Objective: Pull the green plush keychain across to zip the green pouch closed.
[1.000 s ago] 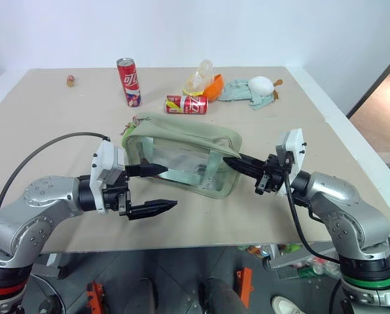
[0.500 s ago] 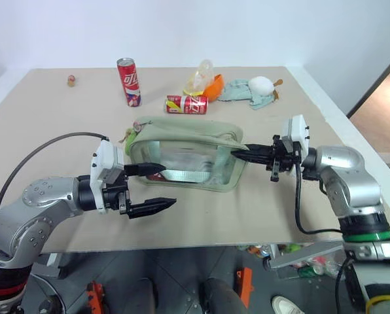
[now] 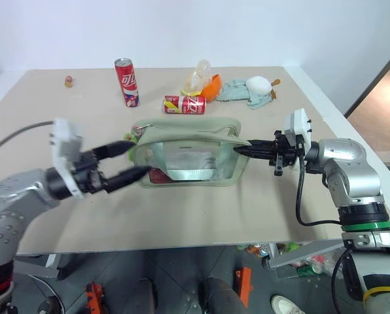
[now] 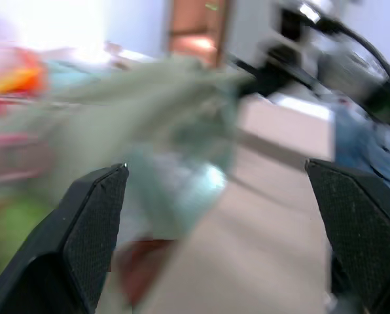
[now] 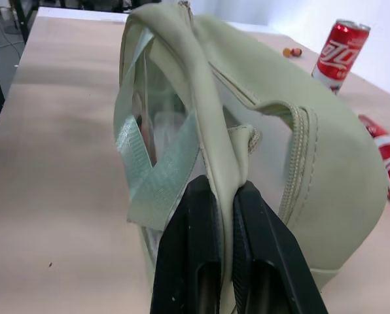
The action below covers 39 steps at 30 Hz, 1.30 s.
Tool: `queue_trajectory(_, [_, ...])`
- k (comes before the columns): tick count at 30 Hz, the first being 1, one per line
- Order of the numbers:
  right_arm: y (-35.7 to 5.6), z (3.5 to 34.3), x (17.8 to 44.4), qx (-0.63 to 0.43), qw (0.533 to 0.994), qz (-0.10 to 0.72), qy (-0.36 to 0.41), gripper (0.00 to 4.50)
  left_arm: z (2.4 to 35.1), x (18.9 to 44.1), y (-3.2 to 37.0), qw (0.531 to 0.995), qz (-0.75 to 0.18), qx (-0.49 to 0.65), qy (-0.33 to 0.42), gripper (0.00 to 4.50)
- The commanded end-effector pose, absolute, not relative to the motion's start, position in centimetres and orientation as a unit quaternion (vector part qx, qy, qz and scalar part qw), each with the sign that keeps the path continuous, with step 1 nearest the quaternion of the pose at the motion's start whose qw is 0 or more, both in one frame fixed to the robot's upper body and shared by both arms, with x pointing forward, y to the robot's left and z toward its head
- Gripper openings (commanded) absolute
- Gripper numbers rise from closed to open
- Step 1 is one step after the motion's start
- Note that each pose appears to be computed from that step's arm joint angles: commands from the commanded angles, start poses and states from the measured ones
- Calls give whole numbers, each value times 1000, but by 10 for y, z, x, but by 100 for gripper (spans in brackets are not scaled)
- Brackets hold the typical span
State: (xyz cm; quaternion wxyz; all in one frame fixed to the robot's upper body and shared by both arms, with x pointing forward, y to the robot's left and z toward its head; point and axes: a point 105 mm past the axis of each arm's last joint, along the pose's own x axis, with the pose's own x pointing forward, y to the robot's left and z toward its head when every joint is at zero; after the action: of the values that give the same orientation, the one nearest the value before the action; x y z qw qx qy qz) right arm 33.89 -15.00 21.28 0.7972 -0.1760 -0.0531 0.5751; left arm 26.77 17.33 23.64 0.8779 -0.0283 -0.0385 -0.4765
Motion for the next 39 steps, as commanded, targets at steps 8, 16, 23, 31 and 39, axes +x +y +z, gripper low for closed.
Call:
queue_trajectory(8, [-141, 225, 329, -186, 794, 573, -77, 4, 212, 297, 207, 933, -355, -33, -40, 450])
queue_trajectory(16, [-146, 229, 328, -196, 798, 565, -75, 4, 198, 311, 194, 931, -355, -80, -28, 450])
queue_trajectory(23, [-148, 228, 325, -199, 800, 561, -72, 4, 210, 312, 210, 921, -361, -141, -43, 450])
queue_trajectory(31, [-151, 225, 323, -200, 804, 556, -67, 4, 205, 316, 205, 917, -375, -133, -26, 450])
queue_trajectory(39, [-154, 223, 324, -202, 807, 552, -62, 4, 195, 330, 203, 927, -358, -111, -21, 450])
